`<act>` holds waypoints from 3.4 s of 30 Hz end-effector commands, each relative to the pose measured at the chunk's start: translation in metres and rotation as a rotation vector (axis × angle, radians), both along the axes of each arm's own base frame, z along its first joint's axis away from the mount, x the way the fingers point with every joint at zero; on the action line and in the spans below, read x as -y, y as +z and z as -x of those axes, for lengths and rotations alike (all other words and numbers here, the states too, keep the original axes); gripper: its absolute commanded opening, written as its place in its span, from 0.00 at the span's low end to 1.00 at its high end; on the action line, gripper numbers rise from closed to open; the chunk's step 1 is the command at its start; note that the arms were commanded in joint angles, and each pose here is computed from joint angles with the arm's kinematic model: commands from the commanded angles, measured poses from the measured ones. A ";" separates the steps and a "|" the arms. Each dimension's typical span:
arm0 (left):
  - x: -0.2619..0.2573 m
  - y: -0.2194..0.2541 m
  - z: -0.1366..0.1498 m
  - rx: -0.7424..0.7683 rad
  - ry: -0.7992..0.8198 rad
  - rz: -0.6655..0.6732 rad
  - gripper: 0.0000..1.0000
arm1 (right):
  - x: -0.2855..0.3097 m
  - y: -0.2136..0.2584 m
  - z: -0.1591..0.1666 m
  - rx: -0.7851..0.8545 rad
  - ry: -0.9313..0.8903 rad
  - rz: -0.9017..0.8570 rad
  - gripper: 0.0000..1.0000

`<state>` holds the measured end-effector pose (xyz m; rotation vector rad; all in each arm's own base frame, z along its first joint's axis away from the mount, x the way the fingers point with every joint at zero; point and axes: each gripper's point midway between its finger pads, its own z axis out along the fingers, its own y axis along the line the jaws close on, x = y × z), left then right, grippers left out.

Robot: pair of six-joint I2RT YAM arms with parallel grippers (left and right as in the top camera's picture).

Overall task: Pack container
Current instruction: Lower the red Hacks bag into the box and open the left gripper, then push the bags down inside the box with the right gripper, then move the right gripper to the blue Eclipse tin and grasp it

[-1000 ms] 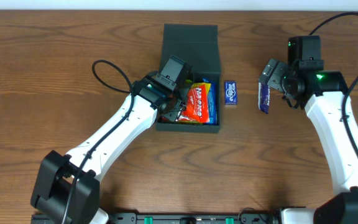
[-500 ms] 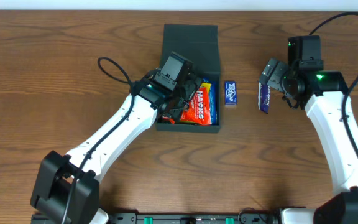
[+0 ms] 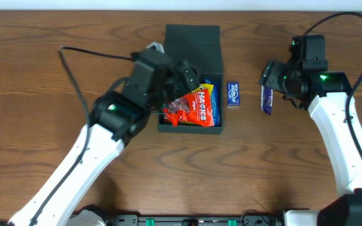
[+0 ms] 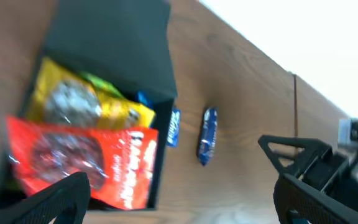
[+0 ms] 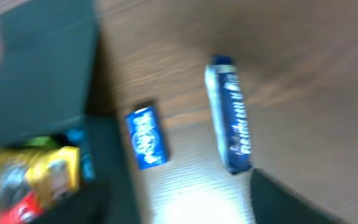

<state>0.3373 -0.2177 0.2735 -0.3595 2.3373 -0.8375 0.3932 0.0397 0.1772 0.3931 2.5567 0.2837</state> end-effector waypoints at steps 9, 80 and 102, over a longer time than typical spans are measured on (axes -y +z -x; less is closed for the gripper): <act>-0.132 0.046 0.015 0.179 0.181 -0.279 0.95 | -0.136 0.034 0.023 0.141 0.617 -0.214 0.01; -0.164 0.049 0.058 0.138 0.228 -0.320 0.95 | -0.286 -0.154 0.075 -0.174 0.984 -0.057 0.01; -0.157 0.005 0.031 0.005 0.166 -0.399 0.95 | -0.170 0.019 -0.002 0.158 0.542 -0.071 0.01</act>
